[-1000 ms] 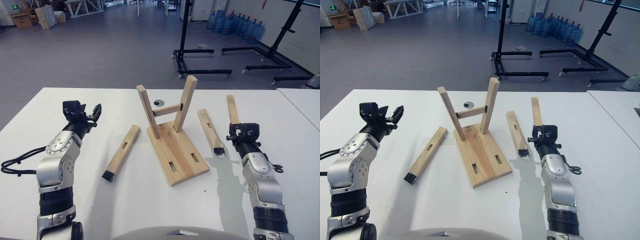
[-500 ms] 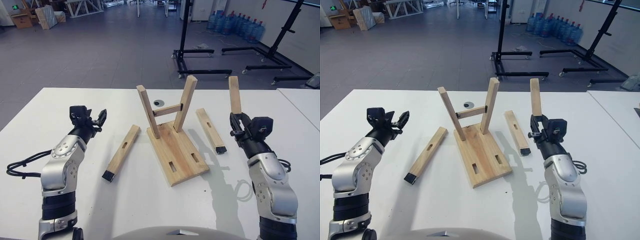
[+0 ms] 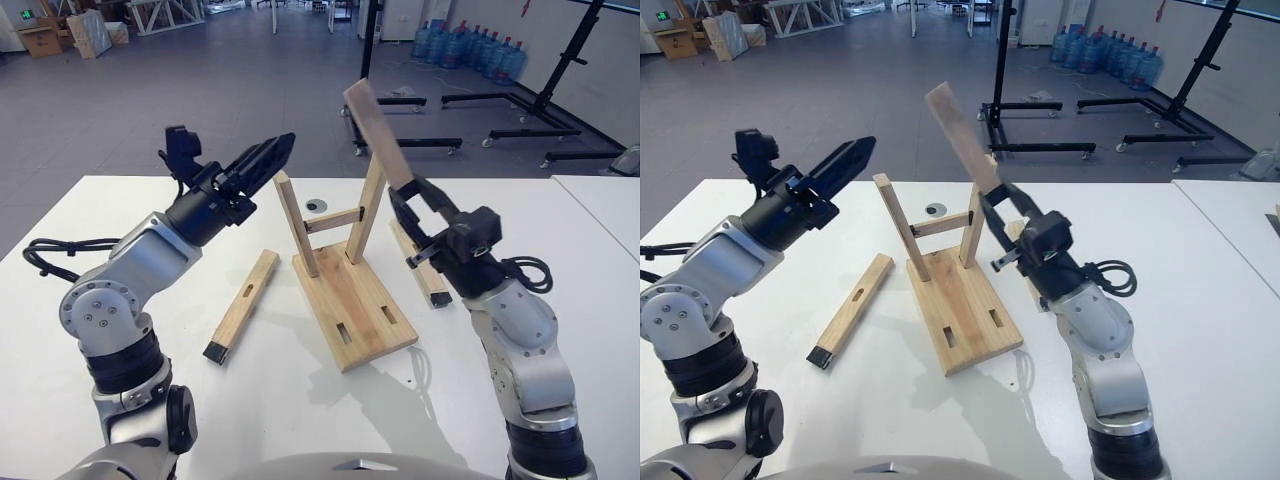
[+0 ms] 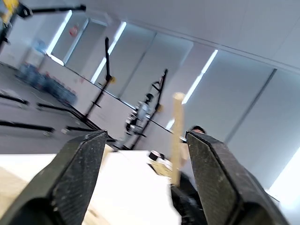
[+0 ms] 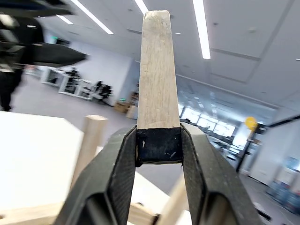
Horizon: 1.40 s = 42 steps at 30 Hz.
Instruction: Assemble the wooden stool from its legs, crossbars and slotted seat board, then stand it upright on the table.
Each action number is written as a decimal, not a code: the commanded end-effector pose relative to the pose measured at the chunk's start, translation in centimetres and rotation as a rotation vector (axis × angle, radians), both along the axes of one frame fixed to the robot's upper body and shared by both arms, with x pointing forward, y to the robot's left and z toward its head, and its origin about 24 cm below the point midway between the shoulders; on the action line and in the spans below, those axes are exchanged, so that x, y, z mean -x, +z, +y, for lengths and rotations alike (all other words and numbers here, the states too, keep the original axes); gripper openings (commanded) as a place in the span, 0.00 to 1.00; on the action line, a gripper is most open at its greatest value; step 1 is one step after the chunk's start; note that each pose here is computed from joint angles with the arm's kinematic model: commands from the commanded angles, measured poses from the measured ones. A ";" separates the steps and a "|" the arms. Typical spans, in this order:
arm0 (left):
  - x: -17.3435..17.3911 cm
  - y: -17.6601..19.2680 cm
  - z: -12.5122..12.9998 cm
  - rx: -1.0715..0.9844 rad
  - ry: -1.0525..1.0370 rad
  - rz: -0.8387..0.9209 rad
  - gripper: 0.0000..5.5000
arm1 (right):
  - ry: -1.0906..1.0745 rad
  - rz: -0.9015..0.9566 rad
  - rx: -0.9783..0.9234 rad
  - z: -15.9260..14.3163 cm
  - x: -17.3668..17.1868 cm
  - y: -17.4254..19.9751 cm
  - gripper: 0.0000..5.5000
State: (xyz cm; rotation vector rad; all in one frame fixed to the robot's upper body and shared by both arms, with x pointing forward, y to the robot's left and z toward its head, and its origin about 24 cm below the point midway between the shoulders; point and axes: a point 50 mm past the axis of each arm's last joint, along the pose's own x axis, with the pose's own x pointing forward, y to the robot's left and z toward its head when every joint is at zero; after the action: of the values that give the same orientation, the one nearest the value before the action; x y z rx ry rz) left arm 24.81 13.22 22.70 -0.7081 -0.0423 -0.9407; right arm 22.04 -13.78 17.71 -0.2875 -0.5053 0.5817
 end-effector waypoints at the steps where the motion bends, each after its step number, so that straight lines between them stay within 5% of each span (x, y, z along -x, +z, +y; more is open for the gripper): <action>1: 0.5 -0.1 -1.2 0.024 -0.044 0.044 0.56 | 0.054 0.008 0.040 1.1 0.4 -0.4 0.23; 8: 0.3 0.8 -2.0 0.080 -0.033 0.076 0.56 | 0.115 0.042 0.036 2.3 1.1 -1.1 0.23; 24: 0.4 0.8 -1.8 0.036 0.013 0.055 0.10 | 0.142 0.111 -0.009 2.8 1.5 -1.6 0.23; 30: 0.6 1.0 -1.8 0.045 0.014 0.024 0.07 | 0.133 0.129 -0.014 2.7 1.4 -1.8 0.23; 31: 0.7 1.0 -1.7 0.047 0.017 0.021 0.07 | 0.135 0.134 -0.015 2.7 1.5 -1.9 0.30; 38: -0.4 1.6 0.4 0.041 0.175 0.014 0.07 | 0.150 0.197 -0.063 2.4 1.8 -2.1 0.40; 42: 1.1 -0.8 5.1 -0.043 0.336 0.090 0.07 | -0.008 0.254 -0.113 -0.3 1.8 -3.0 0.40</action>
State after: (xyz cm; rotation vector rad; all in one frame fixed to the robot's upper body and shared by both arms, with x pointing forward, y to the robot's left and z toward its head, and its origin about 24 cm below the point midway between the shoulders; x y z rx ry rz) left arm 24.52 16.21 23.37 -0.7209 -0.1068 -0.6759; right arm 20.13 -12.43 15.11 -0.1210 -0.3310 0.6643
